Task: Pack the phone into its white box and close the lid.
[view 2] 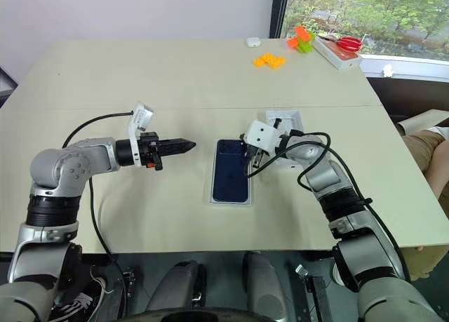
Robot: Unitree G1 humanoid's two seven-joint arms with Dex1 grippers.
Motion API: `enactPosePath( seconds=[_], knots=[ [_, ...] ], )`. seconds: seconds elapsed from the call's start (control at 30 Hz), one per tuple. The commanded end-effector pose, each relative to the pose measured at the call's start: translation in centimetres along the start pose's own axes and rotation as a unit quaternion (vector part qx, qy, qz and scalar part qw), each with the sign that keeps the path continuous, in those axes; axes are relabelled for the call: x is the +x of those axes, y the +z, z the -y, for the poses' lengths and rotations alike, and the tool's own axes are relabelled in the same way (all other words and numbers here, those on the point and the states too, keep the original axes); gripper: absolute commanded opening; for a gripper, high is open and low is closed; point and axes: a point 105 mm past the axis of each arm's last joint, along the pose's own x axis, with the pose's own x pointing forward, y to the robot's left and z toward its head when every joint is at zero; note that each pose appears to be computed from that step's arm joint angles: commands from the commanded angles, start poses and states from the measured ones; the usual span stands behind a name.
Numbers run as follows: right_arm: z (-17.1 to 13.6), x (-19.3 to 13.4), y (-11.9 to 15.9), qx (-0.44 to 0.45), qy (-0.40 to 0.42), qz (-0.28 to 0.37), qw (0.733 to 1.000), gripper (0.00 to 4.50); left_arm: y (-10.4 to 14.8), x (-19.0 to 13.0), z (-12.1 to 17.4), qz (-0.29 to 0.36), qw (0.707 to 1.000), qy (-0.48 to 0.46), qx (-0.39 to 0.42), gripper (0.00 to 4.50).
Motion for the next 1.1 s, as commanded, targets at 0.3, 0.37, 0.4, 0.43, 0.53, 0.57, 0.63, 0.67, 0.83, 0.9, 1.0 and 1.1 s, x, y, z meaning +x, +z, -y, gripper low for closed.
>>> enactPosePath(
  seconds=[0.3, 0.37, 0.4, 0.43, 0.53, 0.57, 0.63, 0.67, 0.83, 0.9, 1.0, 1.1],
  knots=[
    [-0.7, -0.2, 0.3, -0.034, 0.025, 0.006, 0.999, 0.03, 0.9, -0.2, 0.6, 0.013, 0.999, 0.002, 0.029, 0.01],
    [0.1, 0.1, 0.9, -0.015, 0.01, 0.016, 1.0, 0.03, 1.1, -0.1, 0.7, 0.017, 0.999, -0.001, 0.032, 0.01],
    [0.3, 0.1, 1.0, -0.011, 0.006, 0.018, 1.0, 0.03, 1.1, -0.1, 0.8, 0.017, 0.999, -0.002, 0.032, 0.01],
    [0.7, 0.2, 0.9, -0.011, -0.002, 0.012, 1.0, 0.03, 1.2, -0.2, 0.8, 0.021, 0.999, -0.004, 0.037, 0.01],
    [1.3, 0.3, 0.4, -0.014, -0.013, -0.003, 1.0, 0.03, 1.3, -0.3, 1.1, 0.033, 0.997, -0.005, 0.065, 0.01],
    [1.3, 0.4, 0.3, -0.018, -0.012, -0.006, 1.0, 0.03, 1.3, -0.3, 1.1, 0.035, 0.997, -0.004, 0.067, 0.01],
    [1.3, 0.5, 0.1, -0.027, -0.01, -0.011, 1.0, 0.03, 1.3, -0.3, 1.1, 0.037, 0.997, -0.003, 0.073, 0.01],
    [1.3, 0.5, 0.1, -0.023, -0.012, -0.01, 1.0, 0.03, 1.2, -0.3, 1.2, 0.037, 0.997, -0.004, 0.073, 0.01],
    [0.5, 0.6, -0.7, -0.058, 0.013, -0.03, 0.998, 0.03, 1.0, -0.3, 1.0, 0.032, 0.996, 0.004, 0.078, 0.01],
    [-0.2, 0.3, -0.8, -0.075, 0.031, -0.028, 0.996, 0.03, 1.0, -0.3, 1.0, 0.033, 0.996, 0.005, 0.08, 0.01],
    [-1.2, 0.0, -0.8, -0.081, 0.056, -0.02, 0.995, 0.03, 1.1, -0.3, 1.1, 0.034, 0.996, 0.003, 0.08, 0.01],
    [-1.7, -0.2, -0.8, -0.095, 0.07, -0.02, 0.993, 0.03, 1.1, -0.2, 1.0, 0.033, 0.996, 0.004, 0.08, 0.01]
  ],
)
